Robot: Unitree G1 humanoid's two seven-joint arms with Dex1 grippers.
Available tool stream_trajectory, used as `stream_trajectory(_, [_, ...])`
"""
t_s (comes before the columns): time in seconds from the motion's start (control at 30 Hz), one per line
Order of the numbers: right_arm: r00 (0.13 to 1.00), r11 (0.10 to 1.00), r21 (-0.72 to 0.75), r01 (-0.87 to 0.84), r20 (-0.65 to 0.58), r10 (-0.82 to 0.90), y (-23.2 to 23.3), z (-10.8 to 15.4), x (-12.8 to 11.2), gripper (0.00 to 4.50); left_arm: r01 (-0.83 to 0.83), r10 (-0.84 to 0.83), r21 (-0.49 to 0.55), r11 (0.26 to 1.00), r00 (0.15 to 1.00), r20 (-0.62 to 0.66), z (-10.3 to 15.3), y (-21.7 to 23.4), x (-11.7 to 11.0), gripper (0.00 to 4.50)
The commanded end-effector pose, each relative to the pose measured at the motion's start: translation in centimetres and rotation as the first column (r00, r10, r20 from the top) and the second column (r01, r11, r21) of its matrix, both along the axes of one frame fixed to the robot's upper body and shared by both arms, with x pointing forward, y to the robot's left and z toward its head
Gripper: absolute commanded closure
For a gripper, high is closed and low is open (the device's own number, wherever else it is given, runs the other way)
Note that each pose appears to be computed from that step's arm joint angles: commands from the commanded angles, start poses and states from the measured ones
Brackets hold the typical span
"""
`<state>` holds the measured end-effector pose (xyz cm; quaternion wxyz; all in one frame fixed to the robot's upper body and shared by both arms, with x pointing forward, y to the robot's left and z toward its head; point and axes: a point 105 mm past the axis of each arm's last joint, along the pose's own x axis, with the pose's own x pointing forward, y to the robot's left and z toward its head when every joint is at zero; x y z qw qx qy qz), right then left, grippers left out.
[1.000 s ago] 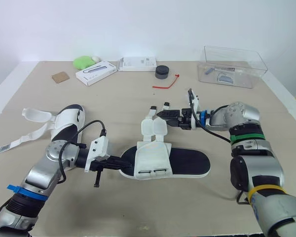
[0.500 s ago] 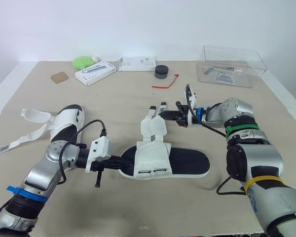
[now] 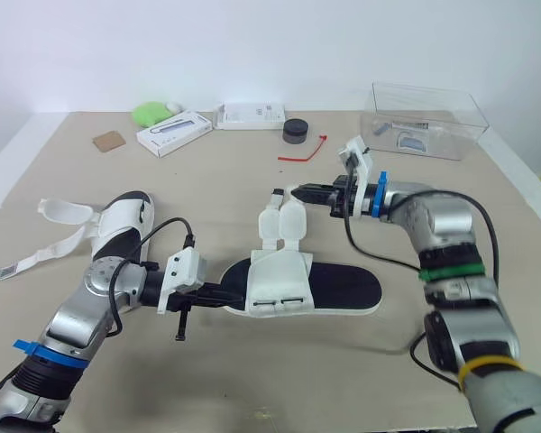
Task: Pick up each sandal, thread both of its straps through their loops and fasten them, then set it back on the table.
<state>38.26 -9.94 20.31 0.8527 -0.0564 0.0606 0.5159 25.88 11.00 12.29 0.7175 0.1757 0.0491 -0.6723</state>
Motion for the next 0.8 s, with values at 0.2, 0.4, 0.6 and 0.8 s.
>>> stream_trajectory(0.2, [0.502, 0.879, -0.476, -0.043, 0.75, 0.431, 2.5, 1.6, -6.6, 4.44, -0.003, 0.003, -0.011, 1.0, 1.0, 0.022, 0.7, 0.4, 0.5, 4.5])
stream_trajectory(0.4, [-0.004, 0.605, -0.794, 0.061, 0.606, 0.795, 1.8, -3.3, -9.4, 4.44, 0.003, -0.002, -0.012, 1.0, 1.0, 0.019, 0.6, 0.4, 0.7, 4.5])
stream_trajectory(0.6, [-0.165, 0.581, -0.802, 0.14, 0.56, 0.812, 0.6, -3.7, -9.1, 4.44, 0.007, -0.007, -0.011, 1.0, 1.0, 0.016, 0.6, 0.4, 0.7, 4.5])
stream_trajectory(0.8, [-0.196, 0.648, -0.732, 0.209, 0.618, 0.761, 0.3, -2.1, -8.0, 4.44, 0.009, -0.009, -0.011, 1.0, 1.0, 0.014, 0.6, 0.5, 0.7, 4.5])
